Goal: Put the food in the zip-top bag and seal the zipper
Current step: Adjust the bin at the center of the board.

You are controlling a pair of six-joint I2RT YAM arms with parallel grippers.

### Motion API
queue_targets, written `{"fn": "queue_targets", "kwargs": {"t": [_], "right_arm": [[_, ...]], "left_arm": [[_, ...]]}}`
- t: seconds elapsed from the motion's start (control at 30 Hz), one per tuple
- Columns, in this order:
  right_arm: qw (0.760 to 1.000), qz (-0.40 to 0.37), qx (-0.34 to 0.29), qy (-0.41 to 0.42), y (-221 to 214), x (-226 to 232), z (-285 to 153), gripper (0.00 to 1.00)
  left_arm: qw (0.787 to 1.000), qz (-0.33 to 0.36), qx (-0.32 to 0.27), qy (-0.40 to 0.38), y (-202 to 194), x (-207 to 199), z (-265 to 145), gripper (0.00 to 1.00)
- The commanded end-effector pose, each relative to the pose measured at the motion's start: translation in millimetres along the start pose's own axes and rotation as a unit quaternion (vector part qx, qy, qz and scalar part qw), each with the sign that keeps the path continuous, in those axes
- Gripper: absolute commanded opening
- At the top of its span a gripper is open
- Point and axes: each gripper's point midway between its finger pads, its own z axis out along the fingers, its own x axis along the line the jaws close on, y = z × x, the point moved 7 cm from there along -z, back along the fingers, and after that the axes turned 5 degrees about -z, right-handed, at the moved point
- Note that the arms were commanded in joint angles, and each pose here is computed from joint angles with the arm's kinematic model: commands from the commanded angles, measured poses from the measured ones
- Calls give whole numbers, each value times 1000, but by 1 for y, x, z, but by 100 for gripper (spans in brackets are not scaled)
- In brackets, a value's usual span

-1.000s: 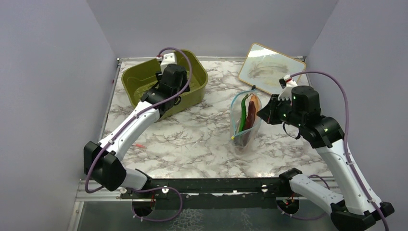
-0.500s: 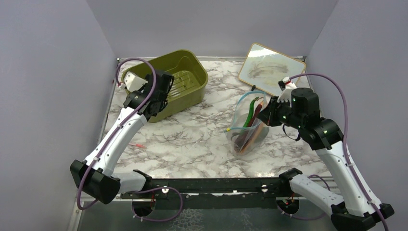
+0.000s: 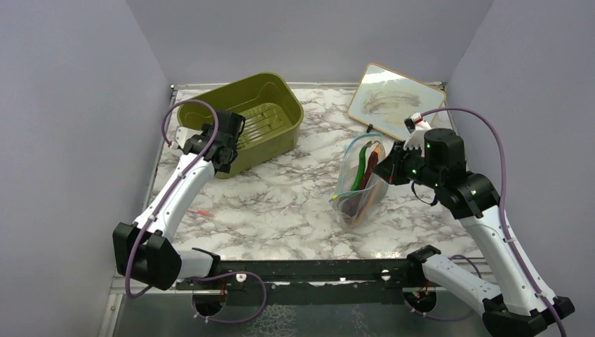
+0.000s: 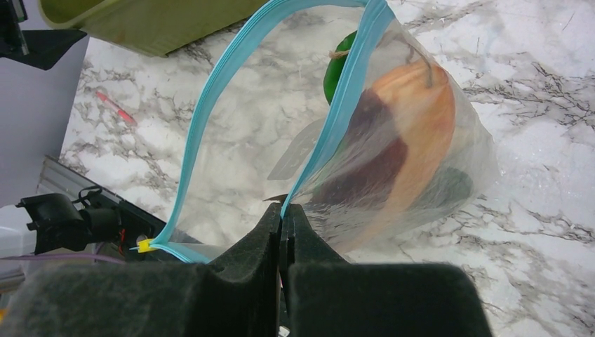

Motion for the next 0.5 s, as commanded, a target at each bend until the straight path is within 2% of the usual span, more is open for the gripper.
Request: {"fn": "queue_targets", "kwargs": {"t": [0.0, 0.1, 0.2, 0.33, 0.47], "right_arm": [[999, -5, -29, 23, 9, 7, -7, 1], [999, -4, -27, 23, 9, 7, -6, 1], [999, -3, -27, 23, 9, 7, -6, 1], [999, -1, -26, 24, 7, 7, -4, 1], [999, -1, -25, 23, 7, 6, -4, 1]], "left_arm": [[1000, -25, 16, 7, -9, -4, 18, 71], [999, -17, 30, 31, -16, 1, 29, 64], [998, -10, 37, 43, -21, 4, 34, 46], [999, 1, 27, 45, -18, 5, 37, 36], [999, 19, 0, 38, -9, 5, 36, 14]]}}
